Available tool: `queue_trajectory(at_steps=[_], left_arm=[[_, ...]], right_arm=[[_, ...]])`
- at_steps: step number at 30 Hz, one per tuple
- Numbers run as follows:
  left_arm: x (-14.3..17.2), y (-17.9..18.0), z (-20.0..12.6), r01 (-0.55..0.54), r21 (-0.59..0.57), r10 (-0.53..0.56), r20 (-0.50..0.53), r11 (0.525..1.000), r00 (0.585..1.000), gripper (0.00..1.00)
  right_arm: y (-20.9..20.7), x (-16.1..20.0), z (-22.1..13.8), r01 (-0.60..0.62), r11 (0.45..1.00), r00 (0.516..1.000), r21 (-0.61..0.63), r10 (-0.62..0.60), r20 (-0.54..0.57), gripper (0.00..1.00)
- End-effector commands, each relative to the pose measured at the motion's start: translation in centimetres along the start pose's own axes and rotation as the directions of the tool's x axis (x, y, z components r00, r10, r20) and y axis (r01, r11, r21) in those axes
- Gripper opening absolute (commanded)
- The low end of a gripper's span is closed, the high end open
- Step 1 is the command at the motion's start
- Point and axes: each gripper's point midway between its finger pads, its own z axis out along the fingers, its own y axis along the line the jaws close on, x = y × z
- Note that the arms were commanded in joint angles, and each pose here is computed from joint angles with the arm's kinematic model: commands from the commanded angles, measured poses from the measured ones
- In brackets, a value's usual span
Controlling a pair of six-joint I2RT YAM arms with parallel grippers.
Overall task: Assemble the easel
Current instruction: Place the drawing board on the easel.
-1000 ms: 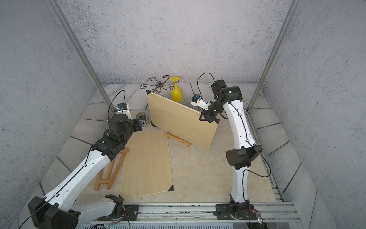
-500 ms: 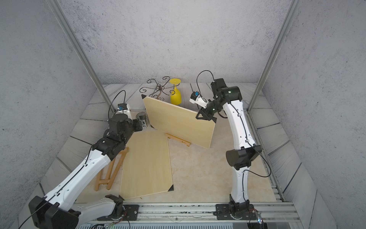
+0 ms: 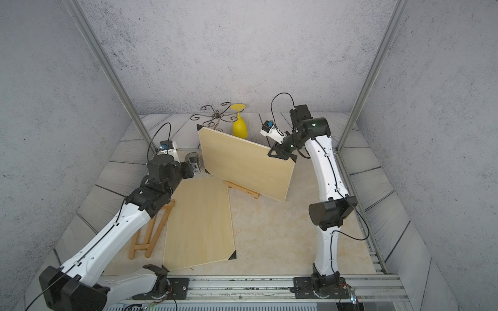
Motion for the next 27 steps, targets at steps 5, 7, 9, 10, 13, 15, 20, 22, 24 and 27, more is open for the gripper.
queue_trajectory(at_steps=[5, 7, 9, 10, 13, 15, 20, 22, 24, 27], left_arm=[[0.2, 0.5, 0.4, 0.006, -0.016, -0.006, 0.003, 1.000, 1.000, 0.94], [0.2, 0.5, 0.4, 0.005, -0.015, -0.005, 0.003, 1.000, 1.000, 0.94], [0.2, 0.6, 0.3, 0.004, -0.019, -0.004, 0.005, 1.000, 1.000, 0.94], [0.2, 0.6, 0.3, 0.004, -0.020, -0.003, 0.007, 1.000, 1.000, 0.94], [0.4, 0.8, 0.4, 0.003, -0.025, -0.003, 0.001, 1.000, 1.000, 0.94], [0.4, 0.7, 0.4, 0.007, -0.022, -0.007, 0.002, 1.000, 1.000, 0.95], [0.4, 0.6, 0.6, 0.014, -0.015, -0.014, 0.002, 1.000, 1.000, 0.94], [0.5, 0.4, 0.7, 0.016, -0.010, -0.016, -0.001, 1.000, 1.000, 0.94], [0.6, 0.4, 0.7, 0.018, -0.009, -0.018, -0.003, 1.000, 1.000, 0.94], [0.5, 0.4, 0.6, 0.020, -0.007, -0.020, 0.001, 1.000, 1.000, 0.94]], right_arm=[[-1.1, 2.3, 2.1, -0.064, 0.997, 0.997, -0.033, 0.062, -0.056, 0.32], [-1.7, 2.4, 2.4, -0.062, 0.998, 0.996, -0.018, 0.061, -0.059, 0.32], [-1.8, 2.4, 2.5, -0.063, 0.998, 0.997, -0.021, 0.062, -0.056, 0.33], [-1.9, 2.4, 2.6, -0.063, 0.998, 0.997, -0.021, 0.061, -0.054, 0.34], [-1.8, 1.9, 2.3, -0.054, 0.998, 0.998, -0.022, 0.054, -0.036, 0.36], [-1.9, 1.6, 2.1, -0.042, 0.999, 0.999, -0.015, 0.042, -0.022, 0.38], [-2.2, 0.5, 1.1, -0.027, 0.999, 1.000, 0.033, 0.027, 0.010, 0.48], [-2.2, 0.1, 0.8, -0.021, 0.999, 0.999, 0.044, 0.020, 0.026, 0.53], [-2.3, 0.2, 0.7, -0.024, 0.998, 0.999, 0.053, 0.022, 0.025, 0.57], [-2.7, 0.5, 1.0, -0.030, 0.997, 1.000, 0.069, 0.030, 0.010, 0.64]])
